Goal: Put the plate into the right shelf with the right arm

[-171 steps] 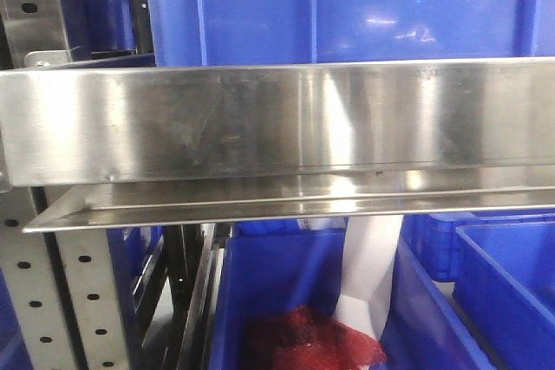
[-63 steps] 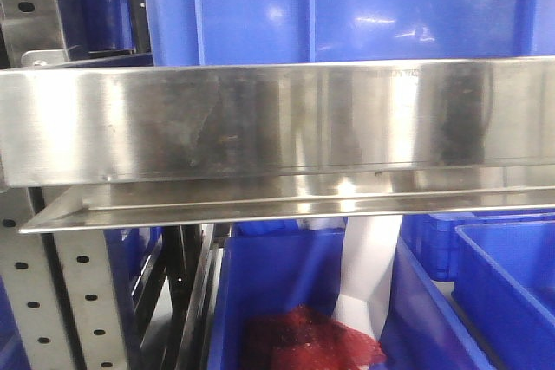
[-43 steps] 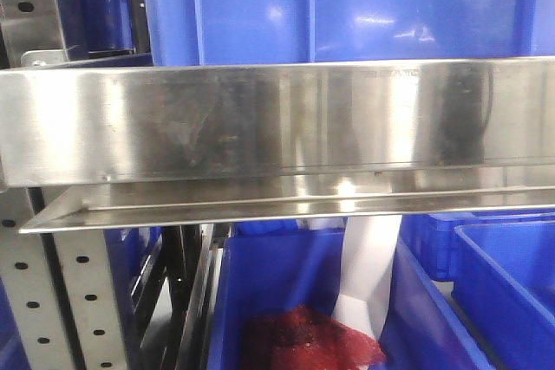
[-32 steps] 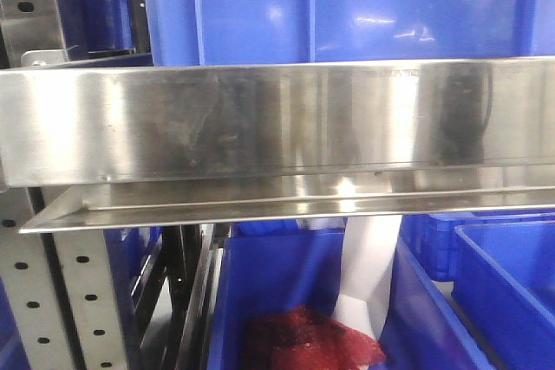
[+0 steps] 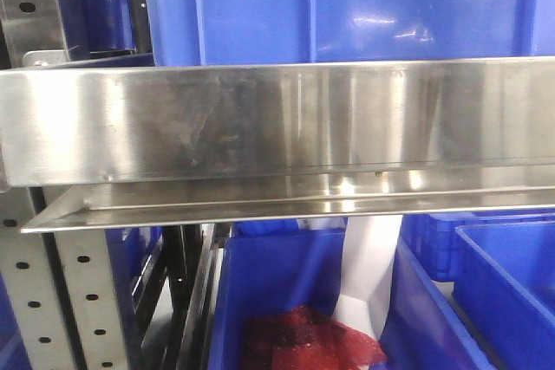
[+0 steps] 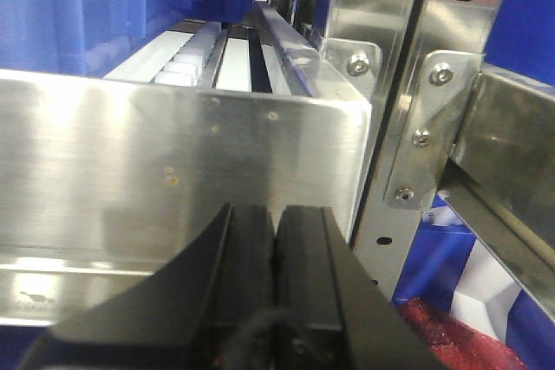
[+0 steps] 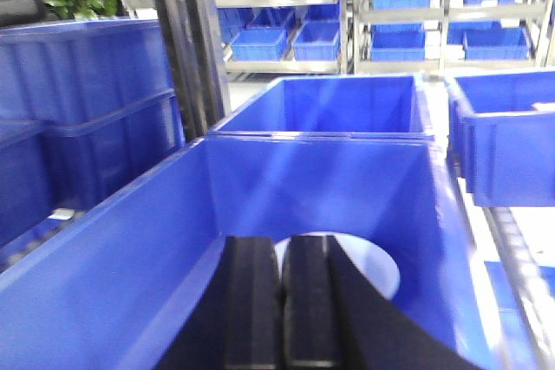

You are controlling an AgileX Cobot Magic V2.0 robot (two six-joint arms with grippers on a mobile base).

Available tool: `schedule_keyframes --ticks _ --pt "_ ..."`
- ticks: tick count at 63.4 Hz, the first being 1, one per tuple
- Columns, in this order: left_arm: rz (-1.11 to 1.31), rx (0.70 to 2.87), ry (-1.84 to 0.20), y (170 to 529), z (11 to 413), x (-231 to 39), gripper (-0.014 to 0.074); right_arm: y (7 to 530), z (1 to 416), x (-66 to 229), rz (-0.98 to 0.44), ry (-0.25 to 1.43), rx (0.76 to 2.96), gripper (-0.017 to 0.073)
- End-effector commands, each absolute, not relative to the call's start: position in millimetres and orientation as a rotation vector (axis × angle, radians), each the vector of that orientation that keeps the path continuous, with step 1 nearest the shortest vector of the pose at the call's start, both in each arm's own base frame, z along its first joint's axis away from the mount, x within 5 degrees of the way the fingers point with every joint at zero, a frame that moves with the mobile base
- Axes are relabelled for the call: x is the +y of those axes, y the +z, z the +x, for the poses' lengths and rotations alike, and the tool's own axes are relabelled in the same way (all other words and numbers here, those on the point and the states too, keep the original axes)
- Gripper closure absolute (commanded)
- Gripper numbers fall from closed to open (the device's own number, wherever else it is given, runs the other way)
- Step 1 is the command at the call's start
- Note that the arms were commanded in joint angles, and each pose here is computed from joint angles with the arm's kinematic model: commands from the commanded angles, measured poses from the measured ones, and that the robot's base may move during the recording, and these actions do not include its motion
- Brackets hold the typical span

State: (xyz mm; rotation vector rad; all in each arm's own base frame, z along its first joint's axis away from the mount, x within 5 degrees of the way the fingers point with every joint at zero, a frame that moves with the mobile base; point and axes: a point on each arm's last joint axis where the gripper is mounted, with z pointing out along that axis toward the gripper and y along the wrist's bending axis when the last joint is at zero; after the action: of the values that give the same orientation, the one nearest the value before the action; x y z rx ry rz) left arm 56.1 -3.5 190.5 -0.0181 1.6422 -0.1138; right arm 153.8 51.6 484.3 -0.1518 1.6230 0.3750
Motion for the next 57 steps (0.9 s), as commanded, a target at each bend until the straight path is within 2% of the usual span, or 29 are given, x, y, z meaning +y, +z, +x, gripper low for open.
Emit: schedule_keyframes --ticks 1,9,40,50,57 --pt "-0.018 1.564 -0.13 195.0 56.4 -4.0 0.064 504.8 133.2 43.0 -0.147 0.357 1.509 0.0503" --pt "-0.018 1.564 -0.13 195.0 56.4 -4.0 0.064 505.9 122.7 39.9 -0.149 0.357 1.51 0.0503" --pt "-0.018 1.564 -0.13 195.0 56.4 -4.0 0.064 505.4 123.1 40.0 -0.148 0.358 1.509 0.0503" --pt "-0.018 1.564 -0.13 195.0 56.4 -4.0 0.064 496.0 123.1 34.5 -0.17 0.248 1.491 0.0503" --pt "-0.018 1.564 -0.13 195.0 56.4 -4.0 0.064 476.6 119.4 25.3 -0.131 0.185 1.454 0.0503"
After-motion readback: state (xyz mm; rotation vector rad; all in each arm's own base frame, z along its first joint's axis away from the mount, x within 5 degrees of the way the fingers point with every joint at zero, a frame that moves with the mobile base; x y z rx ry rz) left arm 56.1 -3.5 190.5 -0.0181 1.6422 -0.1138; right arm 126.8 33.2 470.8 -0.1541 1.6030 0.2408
